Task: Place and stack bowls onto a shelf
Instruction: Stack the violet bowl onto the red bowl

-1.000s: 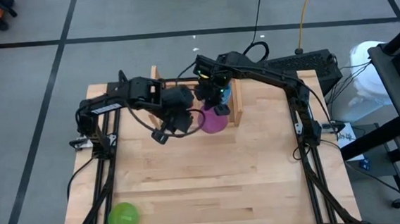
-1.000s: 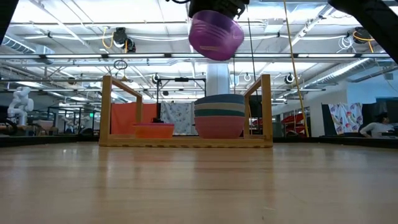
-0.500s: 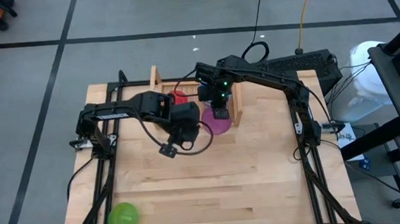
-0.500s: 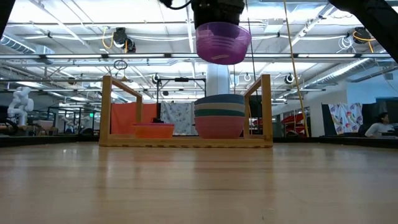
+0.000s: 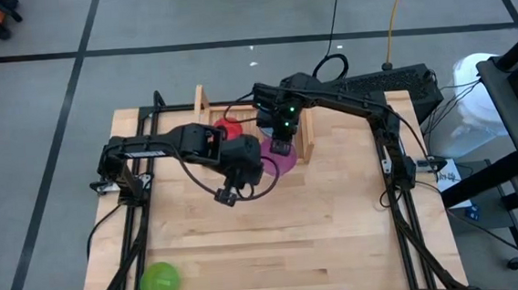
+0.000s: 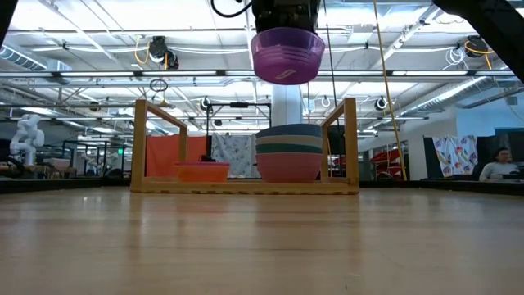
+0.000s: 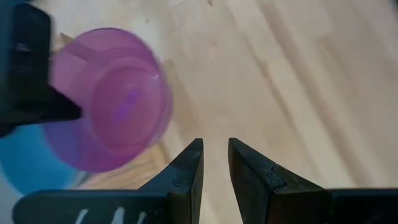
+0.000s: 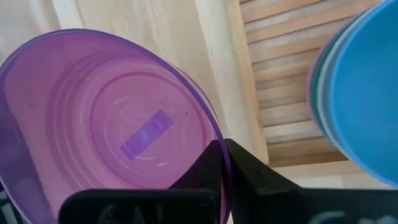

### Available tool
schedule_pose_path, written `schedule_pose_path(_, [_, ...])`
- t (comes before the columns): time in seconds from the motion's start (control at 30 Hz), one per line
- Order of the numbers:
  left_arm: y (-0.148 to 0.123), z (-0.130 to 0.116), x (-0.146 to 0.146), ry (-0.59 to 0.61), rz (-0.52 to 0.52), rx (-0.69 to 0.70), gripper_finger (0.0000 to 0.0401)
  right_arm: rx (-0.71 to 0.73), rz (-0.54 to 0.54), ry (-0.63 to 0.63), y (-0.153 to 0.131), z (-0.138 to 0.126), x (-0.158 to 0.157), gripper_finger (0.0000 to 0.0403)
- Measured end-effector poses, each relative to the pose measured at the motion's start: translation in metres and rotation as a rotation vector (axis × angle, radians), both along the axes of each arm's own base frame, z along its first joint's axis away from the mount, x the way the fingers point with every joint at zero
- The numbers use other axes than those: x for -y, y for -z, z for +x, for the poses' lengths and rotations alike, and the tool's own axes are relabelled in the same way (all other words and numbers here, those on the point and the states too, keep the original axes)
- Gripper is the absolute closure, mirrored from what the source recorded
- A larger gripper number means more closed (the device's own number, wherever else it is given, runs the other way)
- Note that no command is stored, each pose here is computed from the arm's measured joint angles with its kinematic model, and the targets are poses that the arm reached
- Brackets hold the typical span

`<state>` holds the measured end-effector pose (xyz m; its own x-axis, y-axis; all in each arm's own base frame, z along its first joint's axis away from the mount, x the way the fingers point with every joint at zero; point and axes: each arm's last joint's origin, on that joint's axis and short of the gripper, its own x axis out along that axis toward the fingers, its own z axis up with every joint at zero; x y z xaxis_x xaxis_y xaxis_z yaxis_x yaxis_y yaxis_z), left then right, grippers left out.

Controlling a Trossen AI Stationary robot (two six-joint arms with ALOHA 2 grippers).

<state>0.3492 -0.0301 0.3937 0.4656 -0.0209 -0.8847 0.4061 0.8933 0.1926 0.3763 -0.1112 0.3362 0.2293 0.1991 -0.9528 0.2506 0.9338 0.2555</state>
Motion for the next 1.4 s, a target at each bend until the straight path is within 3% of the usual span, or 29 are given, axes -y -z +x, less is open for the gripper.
schedule_pose_path(0.33, [0.004, -0.008, -0.002, 0.119, 0.094, -0.087, 0.032, -0.036, 0.009, -0.077, 0.001, -0.001, -0.014, 0.0403])
schedule_pose_path(0.47, [0.003, -0.006, -0.003, 0.144, 0.178, -0.068, 0.032, -0.029, 0.035, -0.085, 0.001, 0.0, -0.019, 0.0403])
schedule_pose_path(0.53, [0.003, -0.006, -0.004, 0.095, 0.19, -0.067, 0.032, -0.028, 0.048, -0.075, 0.0, 0.001, -0.02, 0.0403])
schedule_pose_path(0.67, [0.003, -0.006, -0.008, -0.112, 0.098, -0.06, 0.032, -0.047, 0.04, -0.017, 0.001, 0.001, -0.019, 0.0403])
schedule_pose_path(0.93, [0.003, -0.007, -0.005, -0.394, -0.041, -0.048, 0.032, -0.059, 0.02, 0.005, 0.001, 0.0, -0.018, 0.0403])
schedule_pose_path(1.23, [0.004, -0.004, -0.007, -0.419, -0.033, -0.041, 0.032, -0.057, 0.019, -0.002, 0.001, 0.0, -0.018, 0.0403])
schedule_pose_path(1.4, [0.018, 0.007, -0.007, -0.278, 0.047, -0.084, 0.032, -0.055, 0.017, -0.009, 0.001, 0.0, -0.018, 0.0403])
